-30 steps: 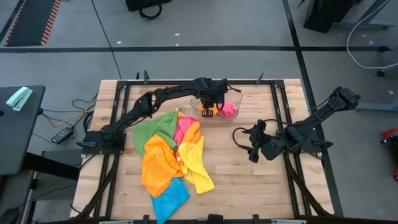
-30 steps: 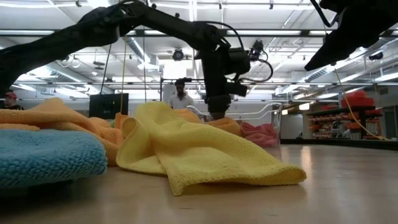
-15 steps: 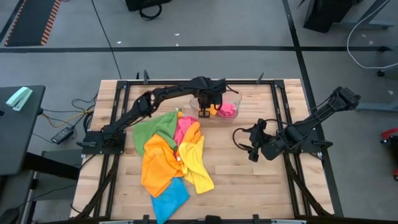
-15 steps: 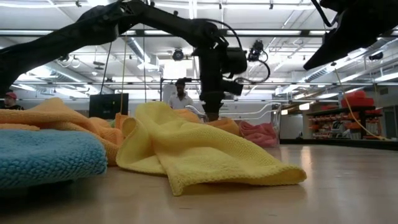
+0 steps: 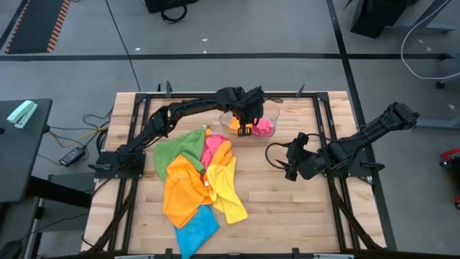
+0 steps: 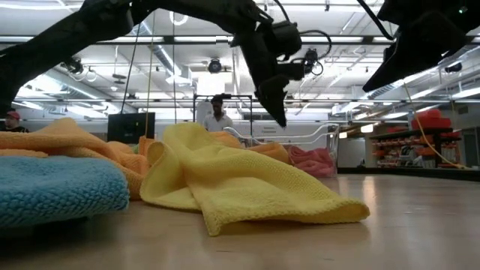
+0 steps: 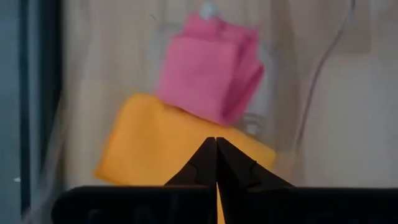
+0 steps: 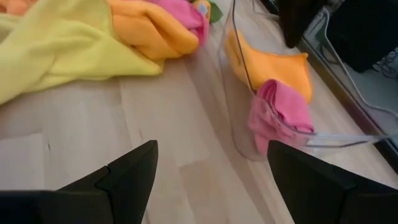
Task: Fold microfiber towels
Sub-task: Put the right orange microfiber cloth into the transparent bin
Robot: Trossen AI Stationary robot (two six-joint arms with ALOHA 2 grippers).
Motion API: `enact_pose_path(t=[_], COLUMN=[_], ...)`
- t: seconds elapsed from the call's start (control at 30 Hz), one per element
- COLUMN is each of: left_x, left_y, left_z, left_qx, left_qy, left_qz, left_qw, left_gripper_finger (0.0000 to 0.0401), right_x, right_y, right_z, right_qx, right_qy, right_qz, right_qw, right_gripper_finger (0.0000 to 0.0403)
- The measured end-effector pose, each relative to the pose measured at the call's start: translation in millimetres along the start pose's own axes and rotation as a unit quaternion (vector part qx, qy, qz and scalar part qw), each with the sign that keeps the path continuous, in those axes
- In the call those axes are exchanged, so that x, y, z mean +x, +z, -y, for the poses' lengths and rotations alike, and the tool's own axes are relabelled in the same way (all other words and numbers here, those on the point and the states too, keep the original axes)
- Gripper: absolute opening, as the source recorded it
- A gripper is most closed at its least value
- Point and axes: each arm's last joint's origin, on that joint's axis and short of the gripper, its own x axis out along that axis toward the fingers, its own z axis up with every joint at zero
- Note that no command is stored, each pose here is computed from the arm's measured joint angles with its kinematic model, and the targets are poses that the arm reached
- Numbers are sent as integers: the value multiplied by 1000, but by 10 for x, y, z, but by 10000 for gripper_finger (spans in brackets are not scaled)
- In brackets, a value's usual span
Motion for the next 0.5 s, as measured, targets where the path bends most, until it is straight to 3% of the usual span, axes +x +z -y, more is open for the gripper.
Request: enact_pose_path(t=[0.23,0.5], left_x=[169,-475], left_y=[-67,-95], left_z=[437,733], left_qx=[5,11], left_qy=[-13,41], left_qz=[-34,47], left_qw=[999,998], left_gripper_finger=[8,13], right_x=[0,2], right_y=[-34,-32], right_z=[19,38], right_qx=[-20,-51], right_qy=[-7,-27], right_qz=[-14,-8], right_qw=[1000,998], right_gripper_finger=[312,312])
